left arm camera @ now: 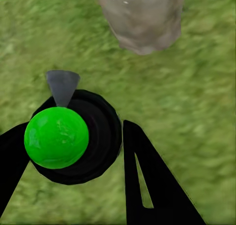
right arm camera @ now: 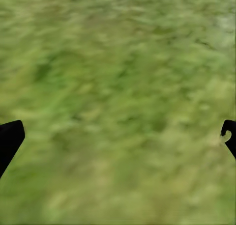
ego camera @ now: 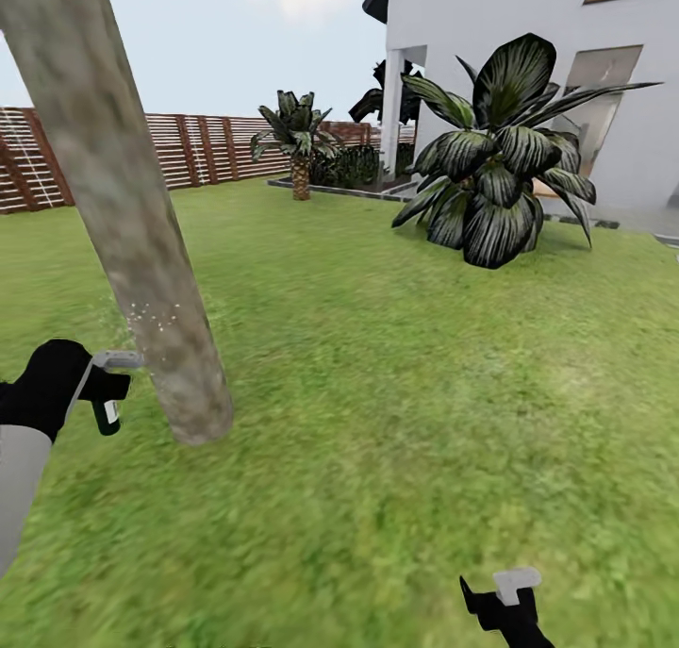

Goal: In the garden, pick up the pesticide atomizer on the floor and spray pesticide onto both trees until each tree trunk is fully covered.

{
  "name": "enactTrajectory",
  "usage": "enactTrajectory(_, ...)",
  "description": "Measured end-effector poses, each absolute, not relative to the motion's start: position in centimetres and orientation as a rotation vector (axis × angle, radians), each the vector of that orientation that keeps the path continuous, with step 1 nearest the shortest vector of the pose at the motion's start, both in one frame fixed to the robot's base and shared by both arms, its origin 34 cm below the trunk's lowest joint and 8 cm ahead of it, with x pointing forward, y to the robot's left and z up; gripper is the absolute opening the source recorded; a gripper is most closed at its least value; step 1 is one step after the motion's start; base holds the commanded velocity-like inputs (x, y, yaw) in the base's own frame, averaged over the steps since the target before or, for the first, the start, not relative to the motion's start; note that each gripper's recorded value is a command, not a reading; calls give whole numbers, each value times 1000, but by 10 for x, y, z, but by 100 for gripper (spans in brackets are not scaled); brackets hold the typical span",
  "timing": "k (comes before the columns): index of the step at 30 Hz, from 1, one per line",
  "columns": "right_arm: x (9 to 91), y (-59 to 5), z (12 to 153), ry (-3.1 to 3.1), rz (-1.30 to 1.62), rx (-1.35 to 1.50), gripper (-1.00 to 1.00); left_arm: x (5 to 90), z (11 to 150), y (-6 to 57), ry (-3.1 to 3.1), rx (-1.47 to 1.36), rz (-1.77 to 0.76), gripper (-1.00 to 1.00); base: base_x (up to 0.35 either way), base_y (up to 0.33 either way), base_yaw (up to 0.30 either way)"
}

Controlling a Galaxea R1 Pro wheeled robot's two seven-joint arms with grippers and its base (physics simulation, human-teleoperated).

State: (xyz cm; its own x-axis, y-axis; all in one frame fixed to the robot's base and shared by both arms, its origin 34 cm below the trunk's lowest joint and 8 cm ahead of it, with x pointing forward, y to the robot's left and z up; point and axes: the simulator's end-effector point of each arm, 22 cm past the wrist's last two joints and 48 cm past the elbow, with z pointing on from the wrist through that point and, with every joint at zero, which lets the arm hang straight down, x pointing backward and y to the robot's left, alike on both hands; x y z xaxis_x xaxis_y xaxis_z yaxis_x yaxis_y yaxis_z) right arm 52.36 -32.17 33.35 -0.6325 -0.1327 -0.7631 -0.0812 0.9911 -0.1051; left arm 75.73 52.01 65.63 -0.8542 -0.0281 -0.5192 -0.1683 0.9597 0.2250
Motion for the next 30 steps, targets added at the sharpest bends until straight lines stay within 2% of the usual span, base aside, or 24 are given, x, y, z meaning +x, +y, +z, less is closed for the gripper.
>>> enactTrajectory(3, 523, -322, 333, 2259, -76, -149, 100, 758, 653, 515, 2579, -133, 346, -100, 0, 0, 232)
enactTrajectory(11, 523, -323, 334, 2259, -77, -148, 100, 772, 668, 502, 2555, -128, 320, -100, 0, 0, 20)
enactTrajectory(19, 523, -323, 334, 2259, -78, -148, 100, 717, 584, 503, 2705, -125, 317, -100, 2, -3, 0)
enactTrajectory(30, 523, -323, 334, 2259, -78, -149, 100, 721, 587, 505, 2678, -117, 325, -100, 111, -216, 0)
